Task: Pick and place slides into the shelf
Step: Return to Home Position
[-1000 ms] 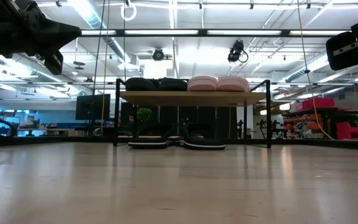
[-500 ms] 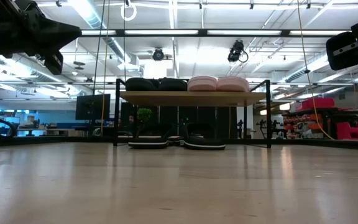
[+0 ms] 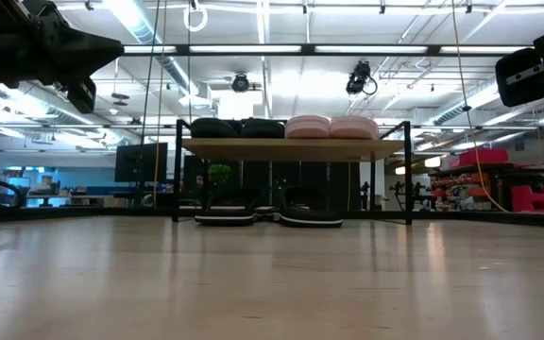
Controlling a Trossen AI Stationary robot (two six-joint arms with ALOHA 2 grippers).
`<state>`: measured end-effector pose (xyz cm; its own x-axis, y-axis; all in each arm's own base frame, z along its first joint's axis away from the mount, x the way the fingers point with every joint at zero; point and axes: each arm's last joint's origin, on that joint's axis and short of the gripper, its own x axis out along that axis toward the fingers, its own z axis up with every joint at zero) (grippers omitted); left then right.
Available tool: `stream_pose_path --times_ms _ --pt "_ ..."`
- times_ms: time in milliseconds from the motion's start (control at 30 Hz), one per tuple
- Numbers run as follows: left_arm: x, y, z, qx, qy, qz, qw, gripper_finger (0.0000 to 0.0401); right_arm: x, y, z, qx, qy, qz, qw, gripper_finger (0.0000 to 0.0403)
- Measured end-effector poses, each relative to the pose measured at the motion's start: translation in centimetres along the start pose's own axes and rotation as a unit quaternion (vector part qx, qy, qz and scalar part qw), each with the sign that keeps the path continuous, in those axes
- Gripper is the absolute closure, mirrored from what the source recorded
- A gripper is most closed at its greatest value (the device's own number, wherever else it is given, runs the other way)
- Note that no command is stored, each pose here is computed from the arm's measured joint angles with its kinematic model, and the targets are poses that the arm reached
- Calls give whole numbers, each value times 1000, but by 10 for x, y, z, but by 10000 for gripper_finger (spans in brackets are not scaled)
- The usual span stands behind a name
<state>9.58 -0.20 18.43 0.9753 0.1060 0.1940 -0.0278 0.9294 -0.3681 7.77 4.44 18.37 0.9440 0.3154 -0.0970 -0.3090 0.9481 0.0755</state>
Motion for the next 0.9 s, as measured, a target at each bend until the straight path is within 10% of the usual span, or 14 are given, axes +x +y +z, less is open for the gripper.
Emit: stream_pose_path --times_ms 900 --pt "0 0 0 0 0 0 1000 365 0 0 0 0 0 0 1000 389"
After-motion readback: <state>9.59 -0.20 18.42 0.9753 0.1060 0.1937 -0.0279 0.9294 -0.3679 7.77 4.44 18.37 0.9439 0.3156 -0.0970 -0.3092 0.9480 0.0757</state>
